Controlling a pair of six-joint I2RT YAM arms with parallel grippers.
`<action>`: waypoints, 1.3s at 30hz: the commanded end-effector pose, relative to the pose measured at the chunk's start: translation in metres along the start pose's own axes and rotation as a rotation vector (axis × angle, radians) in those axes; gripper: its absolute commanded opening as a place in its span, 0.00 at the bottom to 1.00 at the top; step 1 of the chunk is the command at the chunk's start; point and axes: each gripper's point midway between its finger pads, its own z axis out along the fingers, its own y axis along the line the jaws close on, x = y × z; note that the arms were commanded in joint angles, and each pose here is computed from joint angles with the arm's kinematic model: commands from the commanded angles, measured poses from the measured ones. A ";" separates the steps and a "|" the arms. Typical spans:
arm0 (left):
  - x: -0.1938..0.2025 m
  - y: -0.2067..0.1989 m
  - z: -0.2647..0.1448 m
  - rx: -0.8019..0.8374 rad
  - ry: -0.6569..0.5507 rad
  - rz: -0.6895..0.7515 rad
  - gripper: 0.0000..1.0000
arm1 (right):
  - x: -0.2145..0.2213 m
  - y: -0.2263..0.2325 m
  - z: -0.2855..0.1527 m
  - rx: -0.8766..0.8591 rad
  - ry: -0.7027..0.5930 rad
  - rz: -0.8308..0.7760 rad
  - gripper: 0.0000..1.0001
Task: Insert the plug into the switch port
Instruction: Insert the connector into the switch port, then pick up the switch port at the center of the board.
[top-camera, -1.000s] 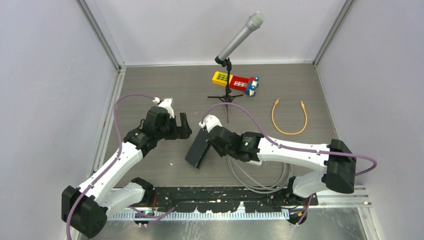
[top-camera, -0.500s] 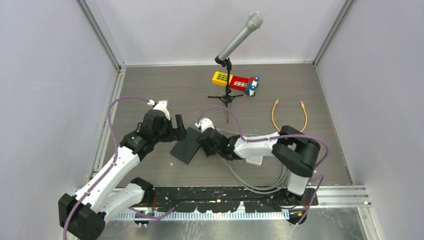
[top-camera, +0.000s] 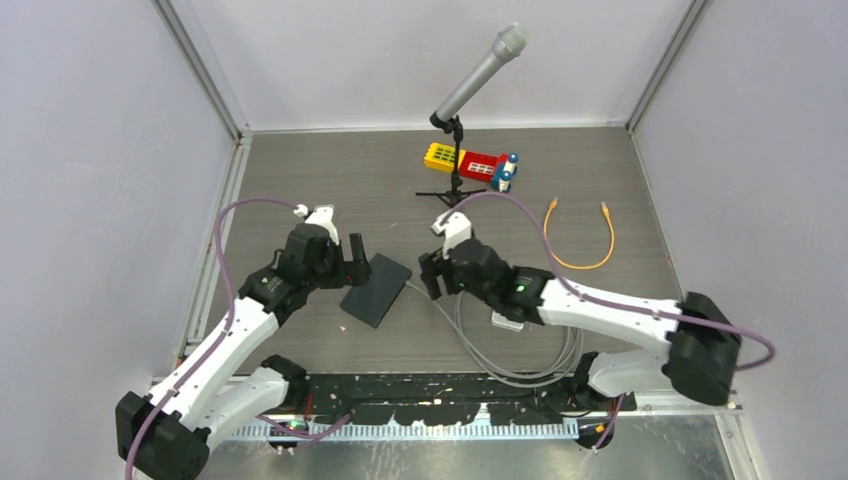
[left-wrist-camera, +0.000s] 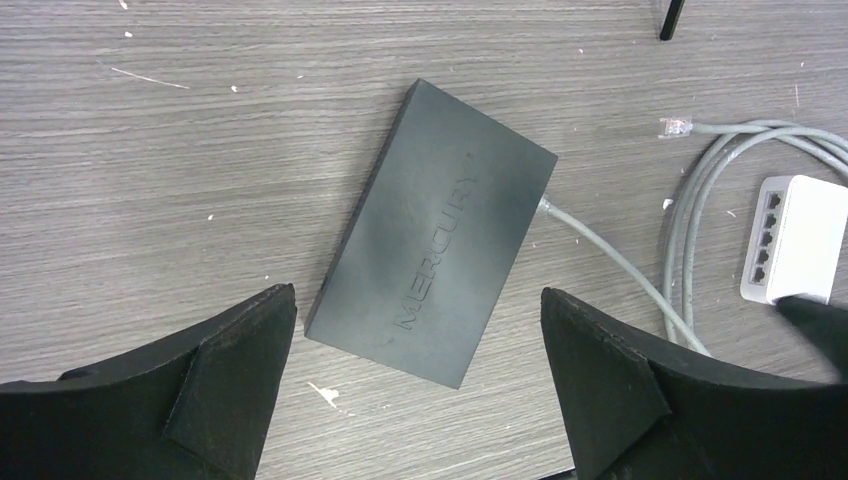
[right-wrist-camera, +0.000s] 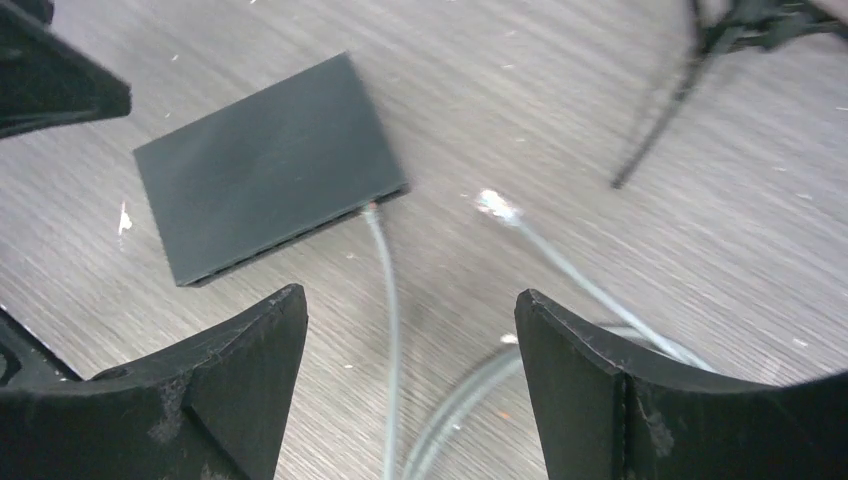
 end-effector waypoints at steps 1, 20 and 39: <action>0.001 -0.004 0.005 0.023 0.007 0.014 0.94 | 0.020 -0.061 -0.031 0.165 0.083 0.005 0.81; 0.028 -0.031 0.009 0.201 0.080 -0.062 0.91 | 0.054 -0.279 -0.028 0.651 0.137 0.523 0.77; 0.044 -0.020 0.002 0.184 0.077 -0.048 0.90 | 0.046 -0.347 0.027 0.649 0.226 0.574 0.74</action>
